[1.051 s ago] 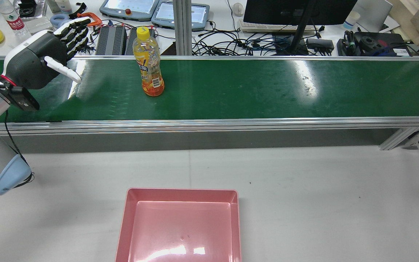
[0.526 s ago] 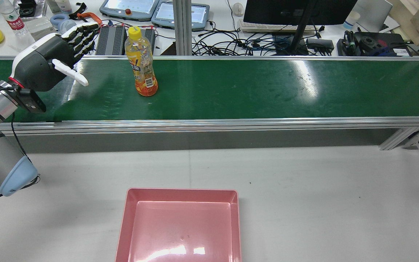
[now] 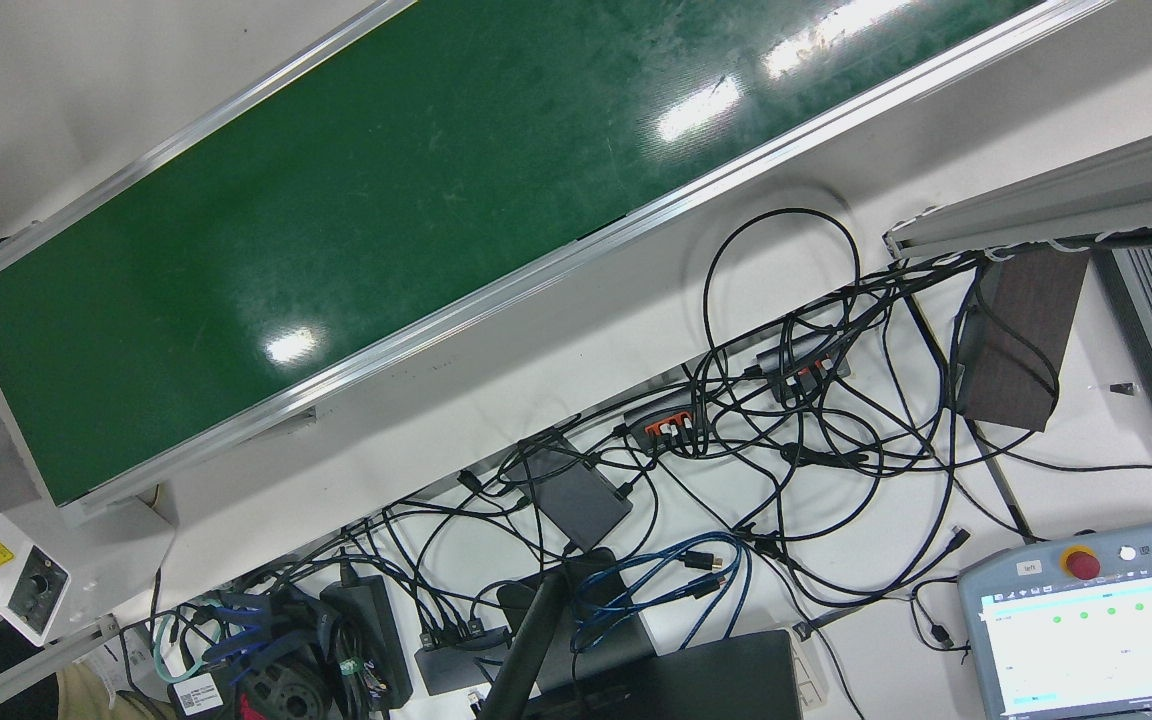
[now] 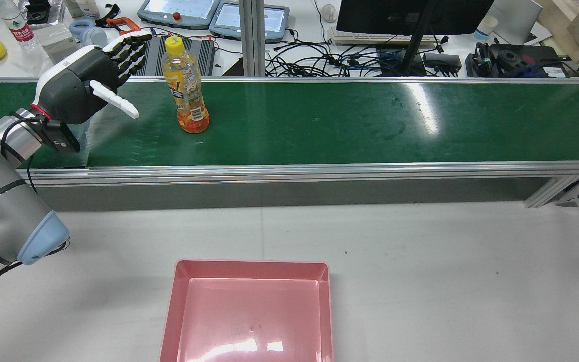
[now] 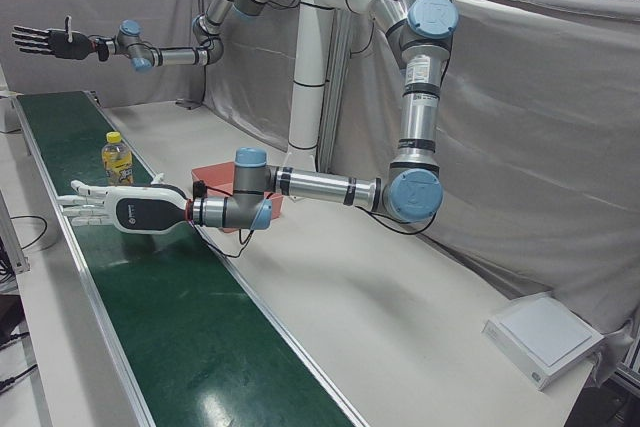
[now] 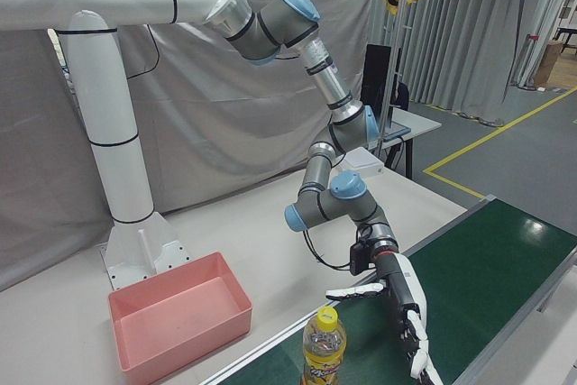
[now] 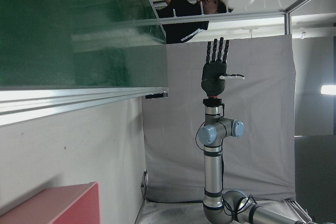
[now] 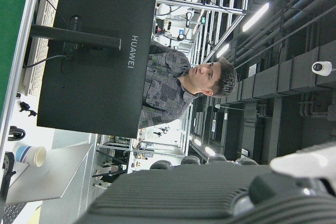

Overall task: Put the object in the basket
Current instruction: 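Move the left hand over the conveyor toward the juice bottle, then close the left hand's fingers around the juice bottle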

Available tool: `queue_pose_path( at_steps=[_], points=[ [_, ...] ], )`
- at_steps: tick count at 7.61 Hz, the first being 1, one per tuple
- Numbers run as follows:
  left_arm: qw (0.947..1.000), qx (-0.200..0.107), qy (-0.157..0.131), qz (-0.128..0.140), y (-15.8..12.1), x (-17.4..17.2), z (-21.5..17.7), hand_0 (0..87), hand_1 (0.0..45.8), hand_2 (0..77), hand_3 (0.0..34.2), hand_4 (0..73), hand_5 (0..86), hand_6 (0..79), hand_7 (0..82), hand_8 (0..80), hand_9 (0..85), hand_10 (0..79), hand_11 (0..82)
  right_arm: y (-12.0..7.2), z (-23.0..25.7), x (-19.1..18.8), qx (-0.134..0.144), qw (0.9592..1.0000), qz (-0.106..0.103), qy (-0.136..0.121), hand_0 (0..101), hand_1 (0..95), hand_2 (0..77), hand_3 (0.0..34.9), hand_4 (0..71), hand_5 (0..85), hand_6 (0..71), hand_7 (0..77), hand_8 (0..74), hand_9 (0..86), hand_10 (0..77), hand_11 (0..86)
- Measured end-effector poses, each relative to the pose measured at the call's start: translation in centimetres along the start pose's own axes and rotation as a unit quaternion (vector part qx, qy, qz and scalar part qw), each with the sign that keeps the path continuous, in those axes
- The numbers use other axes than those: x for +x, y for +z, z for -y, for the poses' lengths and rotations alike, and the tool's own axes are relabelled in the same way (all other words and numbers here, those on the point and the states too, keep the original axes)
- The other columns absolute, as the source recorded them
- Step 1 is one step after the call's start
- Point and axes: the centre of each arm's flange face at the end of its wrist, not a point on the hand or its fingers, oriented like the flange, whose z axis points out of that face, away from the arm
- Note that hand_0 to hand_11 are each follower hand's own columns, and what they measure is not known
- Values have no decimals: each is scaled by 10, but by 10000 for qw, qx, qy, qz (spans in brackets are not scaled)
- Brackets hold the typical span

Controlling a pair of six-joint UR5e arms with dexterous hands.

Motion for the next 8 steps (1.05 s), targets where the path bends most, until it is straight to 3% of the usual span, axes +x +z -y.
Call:
queue_pose_path(
  at_steps=[8],
  points=[
    [9999, -73, 4, 119, 10, -6, -7, 776, 142, 0, 0, 11, 229, 5, 5, 0, 5, 5, 22, 1, -1, 0, -7, 10000, 1, -5, 2, 0, 5, 0, 0, 0, 0, 5, 0, 0, 0, 0]
  ],
)
